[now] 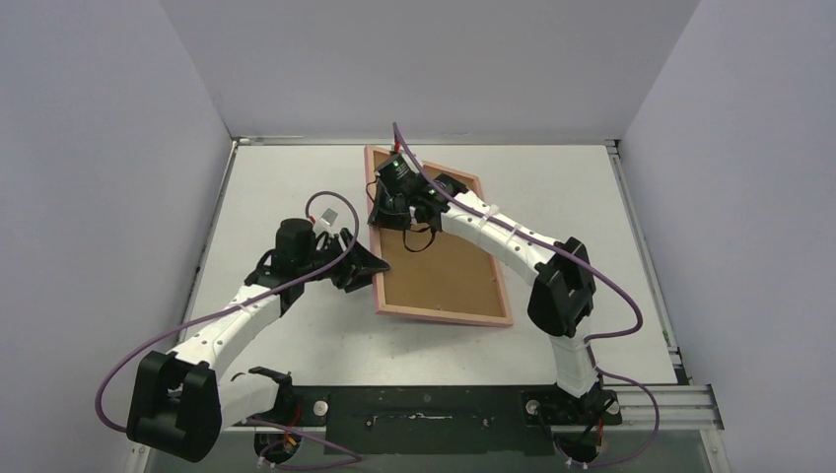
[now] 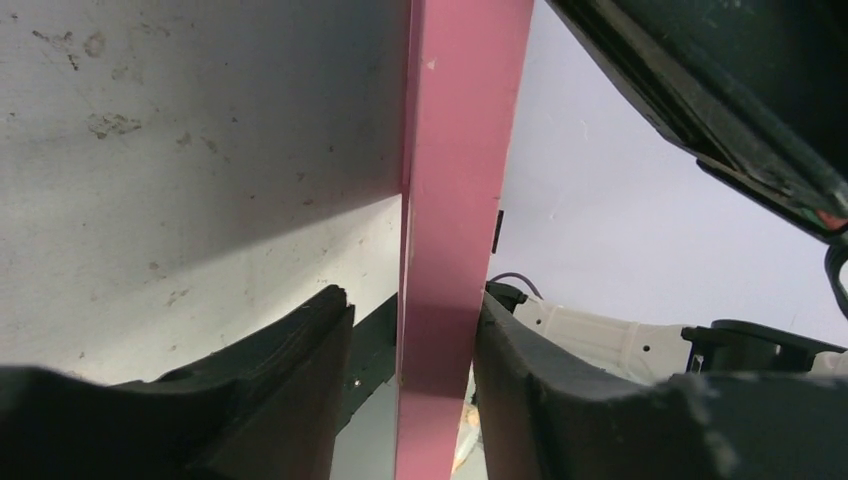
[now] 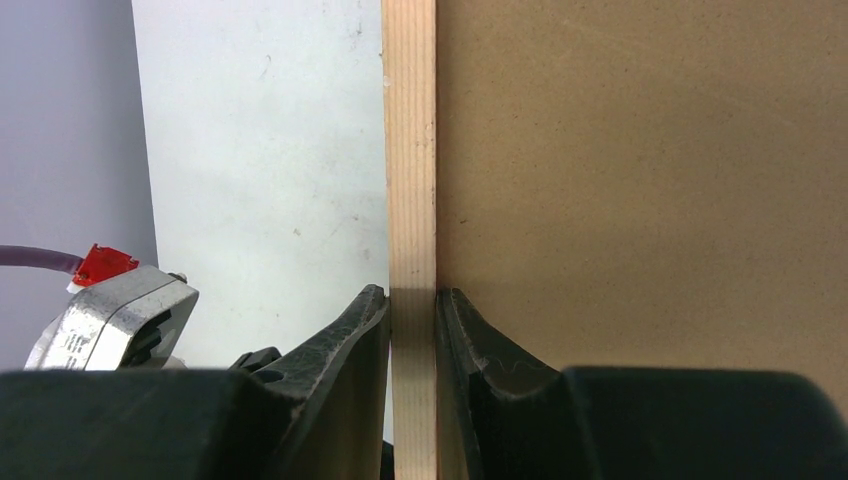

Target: Put the photo into the frame

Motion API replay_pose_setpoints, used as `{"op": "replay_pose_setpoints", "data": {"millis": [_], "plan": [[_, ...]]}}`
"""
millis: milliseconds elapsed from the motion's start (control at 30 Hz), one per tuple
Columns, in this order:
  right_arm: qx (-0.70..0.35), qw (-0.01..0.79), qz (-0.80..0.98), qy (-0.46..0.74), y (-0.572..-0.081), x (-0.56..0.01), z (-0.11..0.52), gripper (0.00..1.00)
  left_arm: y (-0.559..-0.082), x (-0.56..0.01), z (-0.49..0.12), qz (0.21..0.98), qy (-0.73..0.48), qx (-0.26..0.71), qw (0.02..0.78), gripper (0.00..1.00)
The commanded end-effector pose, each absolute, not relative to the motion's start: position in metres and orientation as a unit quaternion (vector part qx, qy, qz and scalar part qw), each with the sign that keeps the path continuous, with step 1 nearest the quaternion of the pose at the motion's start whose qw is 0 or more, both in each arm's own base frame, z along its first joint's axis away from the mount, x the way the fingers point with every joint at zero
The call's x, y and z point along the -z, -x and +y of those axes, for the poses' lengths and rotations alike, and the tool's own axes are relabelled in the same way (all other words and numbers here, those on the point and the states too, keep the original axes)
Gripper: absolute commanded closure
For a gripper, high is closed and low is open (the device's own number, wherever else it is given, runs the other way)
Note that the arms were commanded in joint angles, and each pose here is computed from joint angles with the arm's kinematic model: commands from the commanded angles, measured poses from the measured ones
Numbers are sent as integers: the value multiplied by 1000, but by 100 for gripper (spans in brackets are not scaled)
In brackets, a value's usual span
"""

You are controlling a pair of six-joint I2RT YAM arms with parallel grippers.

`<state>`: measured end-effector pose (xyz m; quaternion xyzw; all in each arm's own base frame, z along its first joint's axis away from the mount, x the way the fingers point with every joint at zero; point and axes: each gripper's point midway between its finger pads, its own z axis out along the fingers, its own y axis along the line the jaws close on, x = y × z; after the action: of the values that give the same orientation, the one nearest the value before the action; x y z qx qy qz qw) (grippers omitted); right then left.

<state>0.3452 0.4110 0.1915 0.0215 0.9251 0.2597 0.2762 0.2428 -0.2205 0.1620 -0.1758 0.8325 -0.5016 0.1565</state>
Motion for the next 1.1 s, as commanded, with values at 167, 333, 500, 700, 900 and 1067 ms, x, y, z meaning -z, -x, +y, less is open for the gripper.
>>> {"op": "replay_pose_setpoints", "data": {"millis": [167, 333, 500, 700, 900, 1067], "plan": [[-318, 339, 882, -77, -359, -268, 407, 99, -258, -181, -222, 848, 106, 479, 202, 89], [-299, 355, 881, -92, -370, -283, 384, 72, -265, -202, -218, 862, 54, 449, 229, 100], [-301, 369, 874, -95, -386, -317, 339, 46, -278, -242, -206, 873, 10, 400, 279, 100], [-307, 421, 843, -130, -390, -362, 275, 37, -302, -283, -194, 884, -52, 336, 321, 100], [-301, 443, 829, -158, -379, -382, 237, 36, -325, -309, -176, 887, -123, 240, 374, 100], [-311, 440, 827, -161, -374, -386, 236, 30, -337, -324, -174, 877, -154, 206, 406, 100]]}}
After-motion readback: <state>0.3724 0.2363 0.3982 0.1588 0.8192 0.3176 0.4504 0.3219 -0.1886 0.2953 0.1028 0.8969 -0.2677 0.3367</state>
